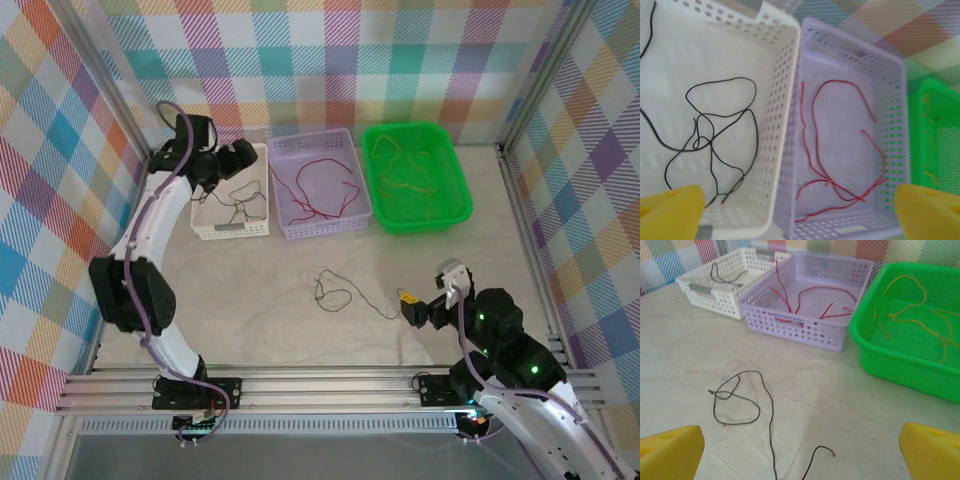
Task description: Untangle the cables
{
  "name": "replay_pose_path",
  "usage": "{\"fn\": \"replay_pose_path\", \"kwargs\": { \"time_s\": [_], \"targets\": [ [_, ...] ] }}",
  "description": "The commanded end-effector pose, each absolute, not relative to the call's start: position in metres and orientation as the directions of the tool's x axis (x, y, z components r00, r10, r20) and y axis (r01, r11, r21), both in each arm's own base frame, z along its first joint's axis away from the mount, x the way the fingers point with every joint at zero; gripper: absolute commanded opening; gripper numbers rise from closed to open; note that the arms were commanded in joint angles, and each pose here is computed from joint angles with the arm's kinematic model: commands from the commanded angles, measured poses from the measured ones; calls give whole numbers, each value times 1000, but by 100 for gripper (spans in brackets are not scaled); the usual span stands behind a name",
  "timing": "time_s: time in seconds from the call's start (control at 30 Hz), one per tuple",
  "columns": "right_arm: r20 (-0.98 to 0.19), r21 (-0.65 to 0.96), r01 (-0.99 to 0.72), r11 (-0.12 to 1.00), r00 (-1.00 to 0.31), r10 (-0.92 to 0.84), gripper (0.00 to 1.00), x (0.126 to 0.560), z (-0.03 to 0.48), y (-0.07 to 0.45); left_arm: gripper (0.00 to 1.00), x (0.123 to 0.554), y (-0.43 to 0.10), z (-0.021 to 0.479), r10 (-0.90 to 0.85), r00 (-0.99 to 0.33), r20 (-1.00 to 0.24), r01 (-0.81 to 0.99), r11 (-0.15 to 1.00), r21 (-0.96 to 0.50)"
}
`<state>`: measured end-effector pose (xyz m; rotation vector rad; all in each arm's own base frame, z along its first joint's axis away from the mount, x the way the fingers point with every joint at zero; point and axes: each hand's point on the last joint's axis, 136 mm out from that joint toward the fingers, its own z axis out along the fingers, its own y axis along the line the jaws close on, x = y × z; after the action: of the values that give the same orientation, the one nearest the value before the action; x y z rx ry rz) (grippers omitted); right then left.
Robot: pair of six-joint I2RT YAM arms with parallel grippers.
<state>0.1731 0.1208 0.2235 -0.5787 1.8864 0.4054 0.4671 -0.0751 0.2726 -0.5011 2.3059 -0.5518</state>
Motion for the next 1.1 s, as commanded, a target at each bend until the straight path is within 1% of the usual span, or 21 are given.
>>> {"fn": "replay_pose_path", "kwargs": {
  "time_s": [0.0,0.07,0.13,0.3,0.5,0.7,0.8,0.93,1.07],
  "targets": [
    [-909,24,-623,782,-339,-242,100,174,242,137,100,428,-79,313,-513,-638,-574,-154,816,-558],
    [-883,52,-628,776,-392,-258,100,179,248,145,100,407,-87,320,-506,-631,-588,-122,813,-569],
    [-869,76,-607,791,-430,-246,100,188,253,149,100,382,-102,316,-474,-657,-586,-81,818,-570],
    [-839,116,-565,817,-496,-225,100,201,242,154,100,322,-141,271,-371,-749,-549,-9,835,-551],
    [-767,193,-521,831,-608,-204,100,205,216,162,100,261,-202,205,-178,-837,-517,121,862,-492],
    [-712,213,-453,865,-678,-180,100,201,190,154,100,229,-224,156,-60,-881,-470,177,879,-444],
    [-657,208,-377,902,-737,-157,100,203,169,145,98,218,-233,134,-6,-898,-440,195,890,-412],
    [-578,232,-293,928,-809,-111,100,204,139,145,96,209,-248,117,43,-903,-428,226,895,-385],
    [-537,258,-233,938,-841,-61,100,207,119,147,94,204,-260,105,92,-904,-417,254,901,-351]
  ]
}}
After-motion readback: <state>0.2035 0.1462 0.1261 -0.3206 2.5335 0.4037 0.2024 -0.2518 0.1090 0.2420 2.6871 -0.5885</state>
